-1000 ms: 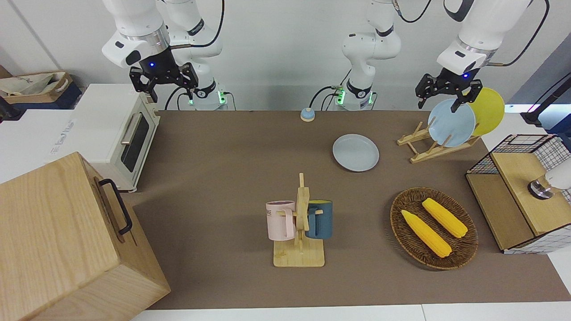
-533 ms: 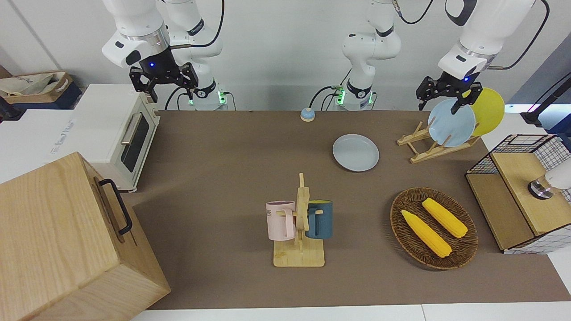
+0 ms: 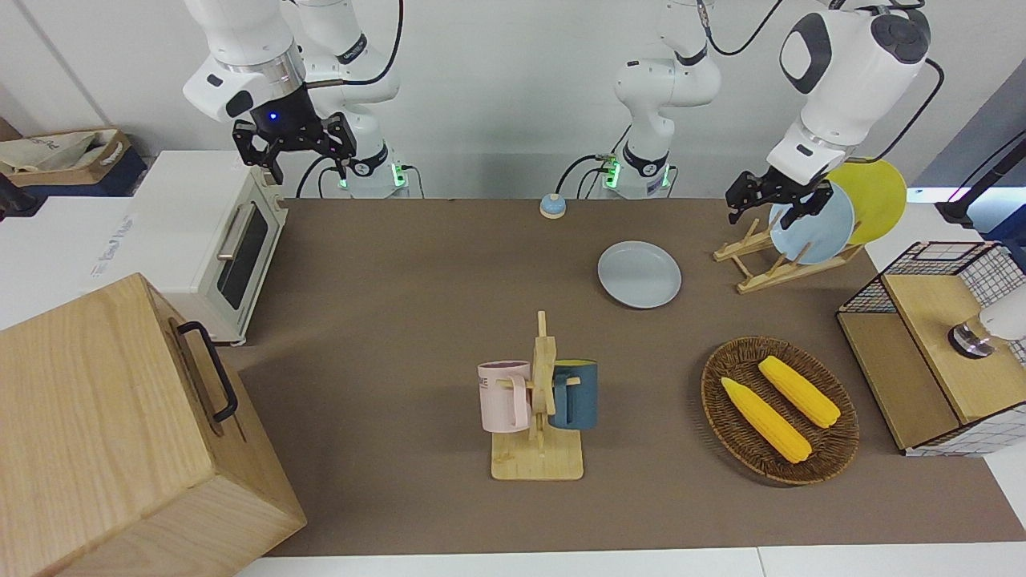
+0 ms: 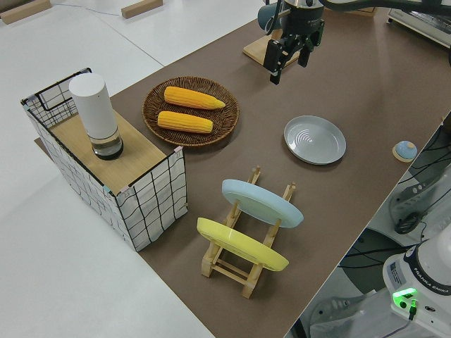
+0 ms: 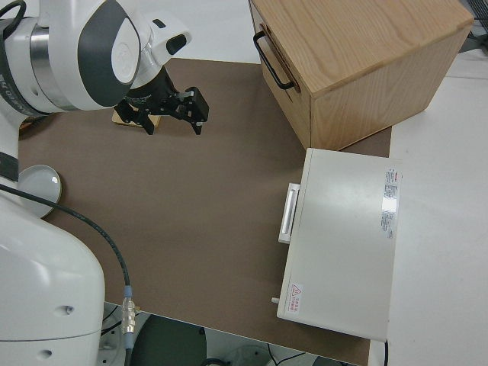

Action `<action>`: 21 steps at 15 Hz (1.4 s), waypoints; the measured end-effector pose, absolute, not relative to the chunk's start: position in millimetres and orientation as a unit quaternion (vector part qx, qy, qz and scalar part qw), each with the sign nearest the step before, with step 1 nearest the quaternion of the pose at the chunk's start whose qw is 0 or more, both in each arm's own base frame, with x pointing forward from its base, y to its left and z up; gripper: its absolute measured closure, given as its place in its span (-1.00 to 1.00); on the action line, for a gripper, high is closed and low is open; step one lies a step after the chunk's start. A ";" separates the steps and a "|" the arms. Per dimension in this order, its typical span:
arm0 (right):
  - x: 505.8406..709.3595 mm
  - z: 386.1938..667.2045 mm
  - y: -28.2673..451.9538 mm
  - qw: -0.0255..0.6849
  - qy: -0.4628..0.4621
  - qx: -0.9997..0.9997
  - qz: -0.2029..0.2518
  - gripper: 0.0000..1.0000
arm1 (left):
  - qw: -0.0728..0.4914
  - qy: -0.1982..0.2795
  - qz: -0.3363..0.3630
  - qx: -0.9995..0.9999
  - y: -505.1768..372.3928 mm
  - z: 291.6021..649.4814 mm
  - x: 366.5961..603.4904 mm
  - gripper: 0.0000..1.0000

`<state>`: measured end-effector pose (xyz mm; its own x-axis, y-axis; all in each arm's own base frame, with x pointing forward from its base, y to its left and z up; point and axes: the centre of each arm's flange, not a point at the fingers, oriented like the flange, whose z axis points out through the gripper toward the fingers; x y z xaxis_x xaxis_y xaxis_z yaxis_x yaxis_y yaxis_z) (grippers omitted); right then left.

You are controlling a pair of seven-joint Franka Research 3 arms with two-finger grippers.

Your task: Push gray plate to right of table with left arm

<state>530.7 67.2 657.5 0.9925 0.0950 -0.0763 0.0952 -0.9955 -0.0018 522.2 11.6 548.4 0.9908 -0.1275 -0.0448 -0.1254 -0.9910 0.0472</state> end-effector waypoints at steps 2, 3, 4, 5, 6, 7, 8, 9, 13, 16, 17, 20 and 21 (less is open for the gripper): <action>530.7 657.5 67.2 0.001 0.048 0.998 -0.038 -0.97 | 0.022 -0.051 -0.018 0.998 6.7 529.4 517.0 -0.99; 530.7 657.5 67.2 0.001 0.048 0.998 -0.038 -0.97 | 0.021 -0.047 -0.017 0.999 5.1 519.2 514.1 -0.99; 530.7 657.5 67.2 0.001 0.048 0.998 -0.038 -0.97 | 0.021 -0.044 -0.015 0.999 3.8 503.8 509.6 -0.99; 530.7 657.5 67.2 0.001 0.048 0.998 -0.038 -0.97 | 0.021 -0.043 -0.013 0.999 3.6 495.5 506.9 -0.99; 530.7 657.5 67.2 0.001 0.048 0.998 -0.038 -0.97 | 0.021 -0.043 -0.009 0.999 3.4 486.8 503.8 -0.99; 530.7 657.5 67.2 0.001 0.048 0.998 -0.038 -0.97 | 0.021 -0.043 -0.006 0.999 3.3 478.6 500.7 -0.99; 530.7 657.5 67.2 0.001 0.048 0.998 -0.038 -0.97 | 0.021 -0.041 -0.002 0.999 3.1 468.2 497.1 -0.99; 530.7 657.5 67.2 0.001 0.048 0.998 -0.038 -0.97 | 0.021 -0.039 0.003 0.999 1.8 459.4 494.4 -0.99; 530.7 657.5 67.2 0.001 0.048 0.998 -0.038 -0.97 | 0.018 -0.036 0.017 0.999 -14.4 417.4 478.5 -0.99; 530.7 657.5 67.2 0.001 0.048 0.998 -0.038 -0.97 | 0.016 -0.037 0.031 0.999 -18.4 389.1 464.8 -0.99; 530.7 657.5 67.2 0.001 0.048 0.998 -0.038 -0.97 | 0.016 -0.037 0.034 0.999 -18.5 379.7 459.8 -0.99; 530.7 657.5 67.2 0.001 0.048 0.998 -0.038 -0.97 | 0.015 -0.038 0.041 0.998 -19.3 351.9 444.0 -0.99; 530.7 657.5 67.2 0.001 0.048 0.998 -0.038 -0.97 | 0.015 -0.038 0.041 0.998 -19.4 346.0 440.2 -0.99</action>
<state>530.7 67.2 657.5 0.9925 0.0950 -0.0763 0.0951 -0.9955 -0.0018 440.2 -19.4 346.0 0.9938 -0.0740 0.0828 -0.0764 -0.9967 0.0261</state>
